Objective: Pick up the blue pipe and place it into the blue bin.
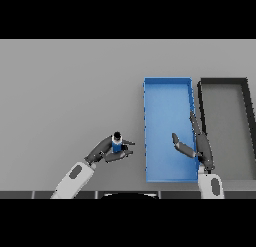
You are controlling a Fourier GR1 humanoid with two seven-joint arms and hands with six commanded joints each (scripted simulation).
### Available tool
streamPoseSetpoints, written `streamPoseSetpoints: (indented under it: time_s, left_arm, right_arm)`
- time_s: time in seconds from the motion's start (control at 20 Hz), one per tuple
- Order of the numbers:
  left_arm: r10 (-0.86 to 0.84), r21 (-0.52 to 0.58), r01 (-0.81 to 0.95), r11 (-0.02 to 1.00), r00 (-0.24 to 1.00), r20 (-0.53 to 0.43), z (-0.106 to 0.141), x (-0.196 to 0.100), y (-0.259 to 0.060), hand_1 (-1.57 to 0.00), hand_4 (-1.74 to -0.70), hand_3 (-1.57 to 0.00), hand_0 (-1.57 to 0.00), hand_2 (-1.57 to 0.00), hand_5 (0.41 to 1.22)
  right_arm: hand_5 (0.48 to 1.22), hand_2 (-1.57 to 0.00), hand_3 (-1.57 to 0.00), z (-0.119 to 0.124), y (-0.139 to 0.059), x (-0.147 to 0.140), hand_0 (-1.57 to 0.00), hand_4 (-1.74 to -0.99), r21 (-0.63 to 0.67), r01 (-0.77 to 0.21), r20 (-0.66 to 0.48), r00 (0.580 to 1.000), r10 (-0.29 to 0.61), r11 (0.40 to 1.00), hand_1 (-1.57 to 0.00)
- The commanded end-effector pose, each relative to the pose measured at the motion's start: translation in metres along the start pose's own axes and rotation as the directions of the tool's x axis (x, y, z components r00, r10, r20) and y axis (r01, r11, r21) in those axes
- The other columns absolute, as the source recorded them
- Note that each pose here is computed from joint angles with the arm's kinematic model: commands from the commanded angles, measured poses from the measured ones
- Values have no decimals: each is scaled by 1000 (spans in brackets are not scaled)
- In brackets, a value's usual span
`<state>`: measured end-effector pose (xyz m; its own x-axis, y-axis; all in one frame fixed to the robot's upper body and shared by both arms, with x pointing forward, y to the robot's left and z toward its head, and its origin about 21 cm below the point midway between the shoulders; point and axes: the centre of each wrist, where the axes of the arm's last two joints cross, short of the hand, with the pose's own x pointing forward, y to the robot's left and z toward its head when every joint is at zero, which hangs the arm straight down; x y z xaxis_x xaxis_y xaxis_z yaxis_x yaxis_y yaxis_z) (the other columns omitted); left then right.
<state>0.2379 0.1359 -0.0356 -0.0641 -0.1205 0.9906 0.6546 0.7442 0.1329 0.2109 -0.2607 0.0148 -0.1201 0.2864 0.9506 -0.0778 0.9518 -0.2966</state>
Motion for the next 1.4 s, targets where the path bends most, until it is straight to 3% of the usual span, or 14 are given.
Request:
streamPoseSetpoints:
  time_s: [0.0, 0.25, 0.6, 0.9, 1.1, 1.2, 1.35]
  left_arm:
    - [-17, 5, 17, 1000, 1000, 3, -4, 2, -1, -1356, -1513, -1378, -1317, -1386, 1139]
    - [-14, 39, 9, 999, 991, 137, -13, 24, -3, -1501, -1474, -1508, -1488, -1510, 1194]
    - [-20, -30, 29, 999, 967, 254, -25, 71, -5, -1556, -1465, -1558, -1554, -1558, 1215]
    - [-46, -56, 61, 997, 971, 236, -33, 89, -9, -1567, -1467, -1568, -1566, -1568, 1220]
    - [-39, -61, 55, 997, 971, 235, -34, 86, -12, -1569, -1466, -1570, -1569, -1570, 1220]
    - [-47, -60, 63, 996, 973, 227, -33, 80, -11, -1570, -1466, -1570, -1570, -1570, 1220]
    - [-45, -67, 62, 996, 971, 233, -34, 85, -12, -1570, -1467, -1571, -1570, -1571, 1220]
  right_arm:
    - [646, 1, 1, -3, 2, 0, 1, -1222, 6, 6, -5, 1000, -6, 1000, 1]
    - [630, 1, 1, -7, 5, -5, 1, -1225, 7, 13, -12, 1000, -13, 1000, 1]
    - [643, 1, 1, -5, 3, -1, 1, -1184, 6, -29, -3, 1000, 29, 1000, 1]
    - [643, 1, 1, -5, 2, -5, 1, -1151, -3, -39, 13, 999, 39, 999, 1]
    - [643, 1, 1, 24, 14, 0, 1, -1138, -99, -63, 7, 998, 64, 993, 1]
    - [643, 1, 1, 41, 18, 5, 1, -1188, -171, -83, -18, 997, 81, 982, 1]
    - [642, -20, 1, 49, 20, 18, 1, -1187, -211, -85, 0, 996, 87, 974, 1]
